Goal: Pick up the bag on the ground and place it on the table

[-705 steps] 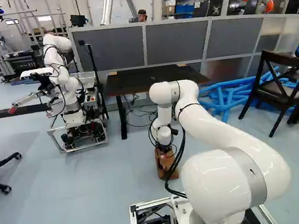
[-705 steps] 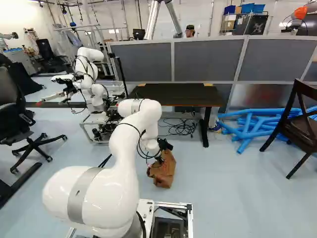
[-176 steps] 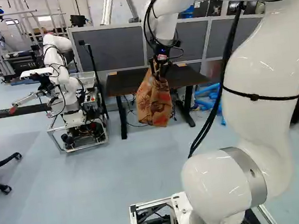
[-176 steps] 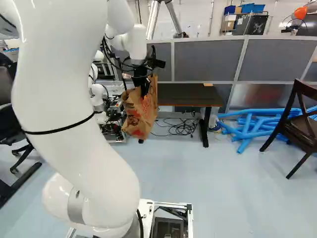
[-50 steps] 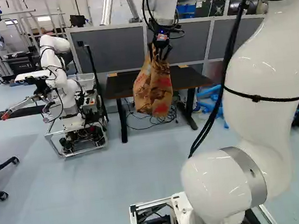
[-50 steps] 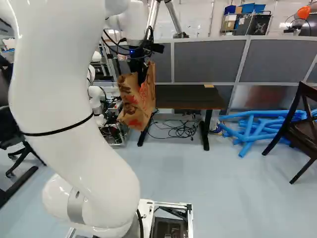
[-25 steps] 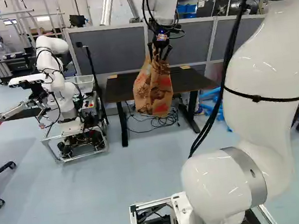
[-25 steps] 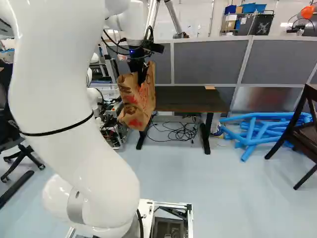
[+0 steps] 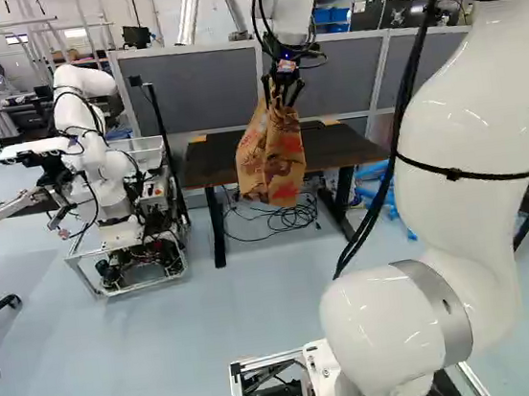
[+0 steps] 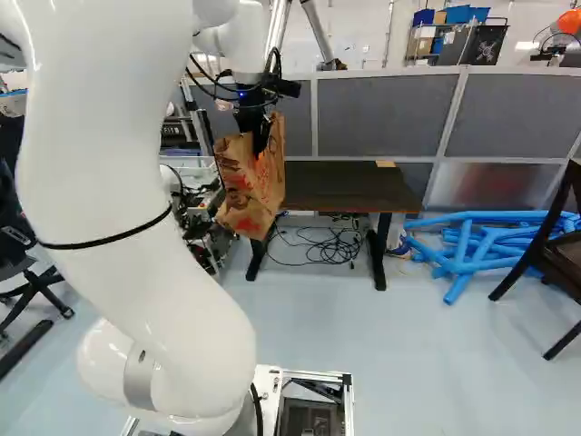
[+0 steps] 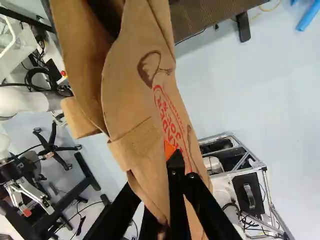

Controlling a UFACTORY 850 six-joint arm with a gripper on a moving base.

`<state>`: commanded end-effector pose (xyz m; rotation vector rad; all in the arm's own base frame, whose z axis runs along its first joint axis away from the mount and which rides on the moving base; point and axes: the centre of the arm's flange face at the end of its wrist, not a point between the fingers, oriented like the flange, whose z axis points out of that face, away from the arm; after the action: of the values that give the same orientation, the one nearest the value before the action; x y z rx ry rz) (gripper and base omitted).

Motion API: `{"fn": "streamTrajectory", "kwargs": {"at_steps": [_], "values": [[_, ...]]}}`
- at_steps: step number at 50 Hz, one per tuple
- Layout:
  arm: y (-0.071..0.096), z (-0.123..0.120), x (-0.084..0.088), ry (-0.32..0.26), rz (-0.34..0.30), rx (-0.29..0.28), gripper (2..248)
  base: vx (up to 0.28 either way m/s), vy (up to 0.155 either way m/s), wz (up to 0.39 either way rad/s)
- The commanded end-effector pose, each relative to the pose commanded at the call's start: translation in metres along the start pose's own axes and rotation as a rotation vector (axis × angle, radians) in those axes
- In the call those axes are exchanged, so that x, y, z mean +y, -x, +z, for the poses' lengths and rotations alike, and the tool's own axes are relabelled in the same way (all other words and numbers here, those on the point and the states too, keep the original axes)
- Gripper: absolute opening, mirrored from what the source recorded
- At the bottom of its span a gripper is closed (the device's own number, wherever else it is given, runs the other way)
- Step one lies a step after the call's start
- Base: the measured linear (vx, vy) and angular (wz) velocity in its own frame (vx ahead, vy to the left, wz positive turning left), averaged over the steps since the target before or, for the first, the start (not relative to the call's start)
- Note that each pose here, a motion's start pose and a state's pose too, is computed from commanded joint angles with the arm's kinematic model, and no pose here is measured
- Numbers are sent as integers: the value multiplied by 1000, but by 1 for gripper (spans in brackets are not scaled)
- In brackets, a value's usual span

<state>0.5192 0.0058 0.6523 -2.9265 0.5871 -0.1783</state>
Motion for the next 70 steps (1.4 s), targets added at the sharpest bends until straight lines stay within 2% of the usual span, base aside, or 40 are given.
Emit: {"fn": "streamTrajectory", "kwargs": {"at_steps": [47,70], "values": [[0,0,0,0,0,0,22,122,-30,-3],[0,0,0,0,0,0,22,121,-2,-11]]}}
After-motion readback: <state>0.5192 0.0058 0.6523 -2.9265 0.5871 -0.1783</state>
